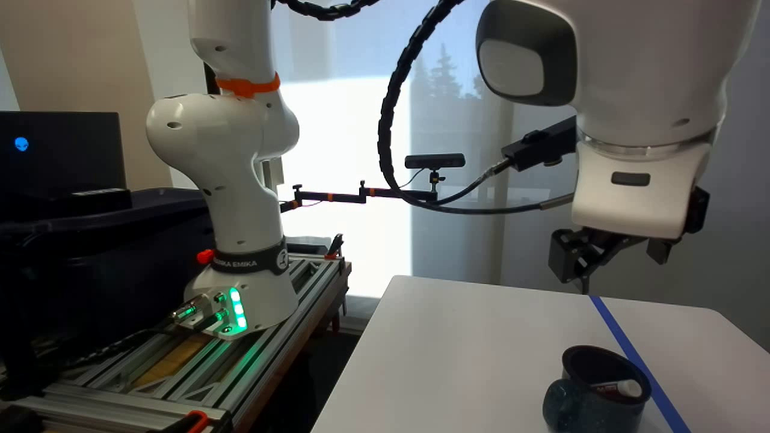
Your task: Take the marker out of the cup
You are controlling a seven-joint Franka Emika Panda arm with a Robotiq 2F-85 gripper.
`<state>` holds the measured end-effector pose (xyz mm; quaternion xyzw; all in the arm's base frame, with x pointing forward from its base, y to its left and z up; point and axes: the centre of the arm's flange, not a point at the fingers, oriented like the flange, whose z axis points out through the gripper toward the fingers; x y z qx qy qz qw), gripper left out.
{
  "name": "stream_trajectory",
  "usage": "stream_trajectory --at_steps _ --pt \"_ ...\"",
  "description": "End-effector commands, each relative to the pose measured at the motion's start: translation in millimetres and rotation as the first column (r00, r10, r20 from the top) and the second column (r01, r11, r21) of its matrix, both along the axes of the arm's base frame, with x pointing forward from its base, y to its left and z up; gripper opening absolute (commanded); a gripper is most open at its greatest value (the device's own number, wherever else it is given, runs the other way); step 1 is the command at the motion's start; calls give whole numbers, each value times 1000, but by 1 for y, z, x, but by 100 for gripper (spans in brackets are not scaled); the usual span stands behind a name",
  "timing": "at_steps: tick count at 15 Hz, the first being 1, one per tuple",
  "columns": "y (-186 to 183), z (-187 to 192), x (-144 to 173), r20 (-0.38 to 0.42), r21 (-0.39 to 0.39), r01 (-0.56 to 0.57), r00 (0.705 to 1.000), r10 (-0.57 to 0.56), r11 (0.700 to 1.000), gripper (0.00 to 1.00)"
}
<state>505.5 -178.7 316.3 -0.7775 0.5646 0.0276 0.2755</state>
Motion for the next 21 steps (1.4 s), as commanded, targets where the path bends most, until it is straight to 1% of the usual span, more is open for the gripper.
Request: stream_trajectory --at_steps 1,3,8,15,21 --pt "-8 -17 14 -31 51 3 1000 -2 999 100" --pt "-9 -27 15 -57 70 1 998 3 998 100" --pt "-12 -49 16 -102 83 3 995 6 997 100" --pt "-23 -64 17 -148 114 -15 988 32 993 100" --pt "-37 -82 20 -194 109 8 981 13 994 100"
